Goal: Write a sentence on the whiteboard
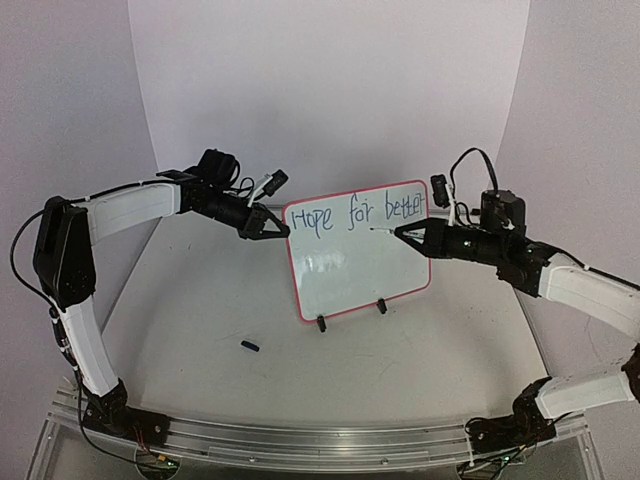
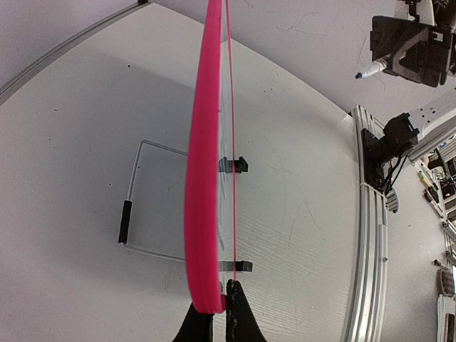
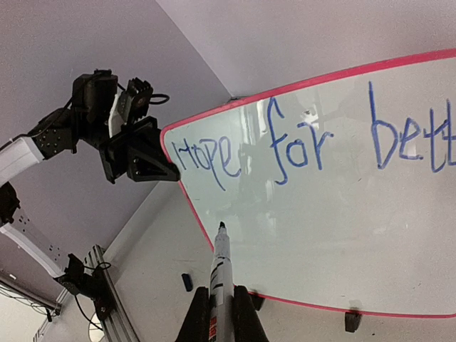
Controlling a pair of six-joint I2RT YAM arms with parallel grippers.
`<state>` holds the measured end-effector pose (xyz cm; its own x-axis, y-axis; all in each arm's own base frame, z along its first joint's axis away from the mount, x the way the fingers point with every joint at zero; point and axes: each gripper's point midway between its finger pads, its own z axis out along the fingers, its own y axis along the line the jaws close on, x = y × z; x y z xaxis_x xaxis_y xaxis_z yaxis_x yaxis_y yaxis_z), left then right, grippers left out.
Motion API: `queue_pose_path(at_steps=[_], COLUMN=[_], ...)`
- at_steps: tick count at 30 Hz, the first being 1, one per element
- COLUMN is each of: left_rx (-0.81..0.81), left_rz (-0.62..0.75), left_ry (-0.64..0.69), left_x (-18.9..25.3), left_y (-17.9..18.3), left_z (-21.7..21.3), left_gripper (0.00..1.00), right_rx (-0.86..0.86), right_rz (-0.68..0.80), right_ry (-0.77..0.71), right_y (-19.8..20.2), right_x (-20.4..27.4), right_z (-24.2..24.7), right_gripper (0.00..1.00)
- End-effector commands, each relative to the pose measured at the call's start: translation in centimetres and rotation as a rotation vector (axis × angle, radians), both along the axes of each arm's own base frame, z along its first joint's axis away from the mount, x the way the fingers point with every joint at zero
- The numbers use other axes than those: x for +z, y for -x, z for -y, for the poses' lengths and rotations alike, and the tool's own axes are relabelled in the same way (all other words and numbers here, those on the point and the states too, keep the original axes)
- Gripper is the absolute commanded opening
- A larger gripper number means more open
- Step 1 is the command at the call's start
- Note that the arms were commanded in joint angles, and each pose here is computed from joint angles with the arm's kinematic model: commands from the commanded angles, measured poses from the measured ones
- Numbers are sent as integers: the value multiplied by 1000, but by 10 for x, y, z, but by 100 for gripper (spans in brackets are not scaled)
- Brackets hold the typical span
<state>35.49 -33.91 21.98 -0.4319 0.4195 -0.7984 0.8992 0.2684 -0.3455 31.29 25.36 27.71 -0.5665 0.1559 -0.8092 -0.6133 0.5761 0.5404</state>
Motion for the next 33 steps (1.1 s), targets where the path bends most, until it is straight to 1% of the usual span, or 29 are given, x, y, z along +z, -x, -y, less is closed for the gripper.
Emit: queue_pose_path(at_steps=[1,7,15,20,33], left_rx=[-36,-38,-39,-40,-40], left_rz=[-83,-83,-87,-88,-86], left_ry=[-147,-148,-150,-151,-152], left_x=[-48,-49,-50,-51,-50], left_y=[25,26,26,26,27], left_z=[-2,-1,-1,-1,-1], left_gripper=[0,0,0,0,0], right_rx=[26,123,183,141,27], right_rz=[-8,-33,-42,-53,-51], right_ry=[-23,1,13,36,38], right_y=[10,19,12,0,-28], right_x=[-17,-40,-57,-73,-84], right_z=[-24,-70,-109,-120,-122], right_gripper=[0,0,0,0,0])
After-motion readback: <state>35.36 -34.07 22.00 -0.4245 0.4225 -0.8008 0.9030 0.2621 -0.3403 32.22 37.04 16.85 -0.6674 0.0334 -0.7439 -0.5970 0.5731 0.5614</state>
